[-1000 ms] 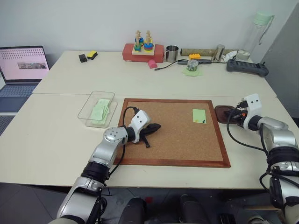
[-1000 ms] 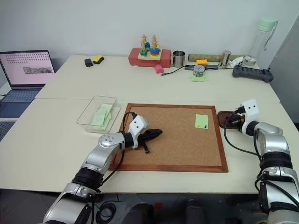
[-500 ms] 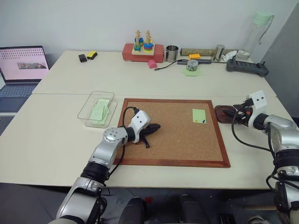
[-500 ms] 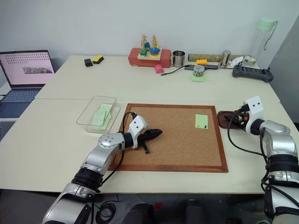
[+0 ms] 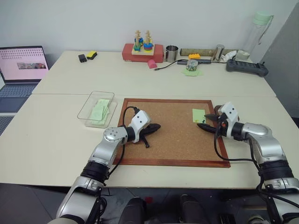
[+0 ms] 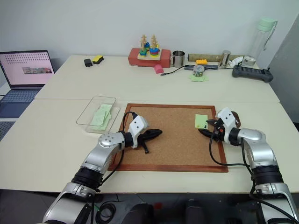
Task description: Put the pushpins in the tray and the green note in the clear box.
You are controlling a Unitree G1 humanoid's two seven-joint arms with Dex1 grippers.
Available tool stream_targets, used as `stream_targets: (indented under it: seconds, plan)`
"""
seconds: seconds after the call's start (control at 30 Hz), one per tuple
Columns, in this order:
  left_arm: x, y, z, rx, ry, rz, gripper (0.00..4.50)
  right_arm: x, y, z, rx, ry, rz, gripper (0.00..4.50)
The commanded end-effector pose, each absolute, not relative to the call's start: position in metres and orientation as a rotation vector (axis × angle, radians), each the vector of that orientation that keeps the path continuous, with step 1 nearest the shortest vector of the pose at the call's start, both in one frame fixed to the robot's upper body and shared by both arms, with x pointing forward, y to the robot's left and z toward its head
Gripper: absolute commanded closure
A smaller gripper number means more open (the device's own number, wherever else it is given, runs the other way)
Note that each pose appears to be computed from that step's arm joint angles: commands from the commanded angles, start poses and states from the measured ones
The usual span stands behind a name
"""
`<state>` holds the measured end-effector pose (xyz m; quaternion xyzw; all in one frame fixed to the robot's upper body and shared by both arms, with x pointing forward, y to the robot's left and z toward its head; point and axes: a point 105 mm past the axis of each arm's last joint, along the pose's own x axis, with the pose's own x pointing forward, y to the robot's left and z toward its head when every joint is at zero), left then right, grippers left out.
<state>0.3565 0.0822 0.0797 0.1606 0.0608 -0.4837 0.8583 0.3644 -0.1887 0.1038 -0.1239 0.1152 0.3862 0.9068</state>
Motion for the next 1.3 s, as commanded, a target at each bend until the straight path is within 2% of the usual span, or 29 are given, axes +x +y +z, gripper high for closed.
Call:
stream_targets:
  seconds: [0.03, 0.07, 0.1, 0.13, 0.47, 0.57, 0.7, 0.97, 1.3]
  plan:
    - [0.352, 0.085, 0.067, 0.350, 0.184, -1.026, 4.50, 0.371, -0.190, 0.112, -0.283, 0.196, 0.788, 1.40]
    - [0.352, 0.085, 0.067, 0.350, 0.184, -1.026, 4.50, 0.371, -0.191, 0.112, -0.282, 0.195, 0.786, 1.40]
    - [0.352, 0.085, 0.067, 0.350, 0.184, -1.025, 4.50, 0.372, -0.191, 0.111, -0.283, 0.195, 0.786, 1.76]
    - [0.352, 0.085, 0.066, 0.350, 0.185, -1.025, 4.50, 0.372, -0.192, 0.111, -0.282, 0.194, 0.785, 1.82]
    - [0.351, 0.087, 0.065, 0.354, 0.191, -1.027, 4.50, 0.371, -0.195, 0.106, -0.273, 0.198, 0.783, 3.97]
    - [0.350, 0.087, 0.065, 0.354, 0.194, -1.031, 4.50, 0.371, -0.195, 0.106, -0.271, 0.198, 0.781, 4.47]
    - [0.349, 0.087, 0.064, 0.354, 0.197, -1.030, 4.50, 0.371, -0.195, 0.109, -0.270, 0.192, 0.782, 4.47]
    - [0.350, 0.091, 0.059, 0.357, 0.214, -1.006, 4.50, 0.369, -0.196, 0.140, -0.181, 0.130, 0.799, 4.47]
    - [0.349, 0.089, 0.057, 0.357, 0.218, -1.010, 4.50, 0.367, -0.205, 0.159, -0.132, 0.098, 0.754, 4.47]
